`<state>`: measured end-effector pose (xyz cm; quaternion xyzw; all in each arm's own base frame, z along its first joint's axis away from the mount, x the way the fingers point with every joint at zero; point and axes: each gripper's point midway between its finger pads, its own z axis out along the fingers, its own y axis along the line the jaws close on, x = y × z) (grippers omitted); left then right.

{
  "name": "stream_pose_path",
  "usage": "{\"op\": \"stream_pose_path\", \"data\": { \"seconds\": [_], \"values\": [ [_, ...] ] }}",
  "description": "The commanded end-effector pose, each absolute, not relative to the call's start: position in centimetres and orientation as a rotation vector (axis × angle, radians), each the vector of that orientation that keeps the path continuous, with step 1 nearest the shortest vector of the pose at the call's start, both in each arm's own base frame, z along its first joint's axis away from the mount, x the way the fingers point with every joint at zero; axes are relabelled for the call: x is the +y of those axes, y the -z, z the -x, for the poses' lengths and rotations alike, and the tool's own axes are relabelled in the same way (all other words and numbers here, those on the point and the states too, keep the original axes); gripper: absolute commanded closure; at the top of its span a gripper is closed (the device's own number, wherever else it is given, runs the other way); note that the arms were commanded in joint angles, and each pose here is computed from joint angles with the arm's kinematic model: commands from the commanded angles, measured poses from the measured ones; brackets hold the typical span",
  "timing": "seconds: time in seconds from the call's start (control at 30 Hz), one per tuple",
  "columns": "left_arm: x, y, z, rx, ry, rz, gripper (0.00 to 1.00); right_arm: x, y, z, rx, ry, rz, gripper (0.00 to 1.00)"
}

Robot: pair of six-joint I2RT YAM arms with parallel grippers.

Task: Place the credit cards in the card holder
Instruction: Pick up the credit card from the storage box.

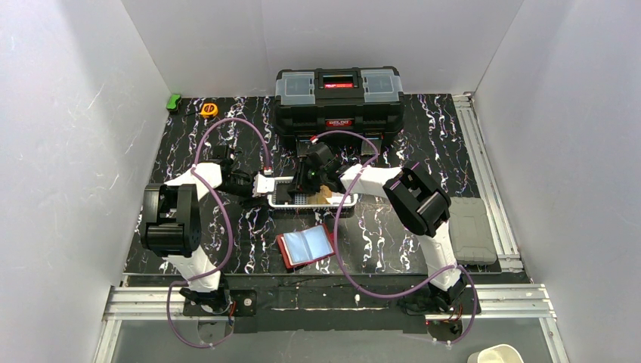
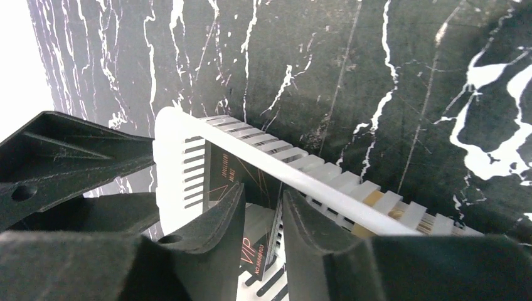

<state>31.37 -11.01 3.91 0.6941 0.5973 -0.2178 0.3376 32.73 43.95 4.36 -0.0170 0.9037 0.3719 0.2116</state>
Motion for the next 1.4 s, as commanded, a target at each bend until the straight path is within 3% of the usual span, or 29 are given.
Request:
{"op": "stream_pose_path", "data": {
  "seconds": [0.0, 0.33, 1.0, 1.27, 1.37],
  "values": [
    [-12.2, -5.9, -30.6, 1.497, 0.608, -1.779, 0.51, 43.1, -2.8, -32.7, 2.557, -0.989, 0.000, 0.70],
    [-12.1, -6.1, -30.5, 1.508, 0.604, -1.781, 0.51, 42.6, -4.2, -32.9, 2.507, -1.051, -0.027, 0.99],
    [-11.6, -7.2, -30.8, 1.542, 0.587, -1.768, 0.53, 41.6, -7.4, -32.1, 2.407, -1.185, 0.048, 0.99],
    [-10.7, -10.1, -31.8, 1.609, 0.583, -1.665, 0.53, 43.8, -11.4, -31.4, 2.235, -1.468, 0.226, 0.99],
    [-10.4, -13.4, -30.7, 1.607, 0.652, -1.621, 0.42, 44.8, -15.0, -30.8, 2.050, -1.571, 0.420, 0.99]
  ]
}}
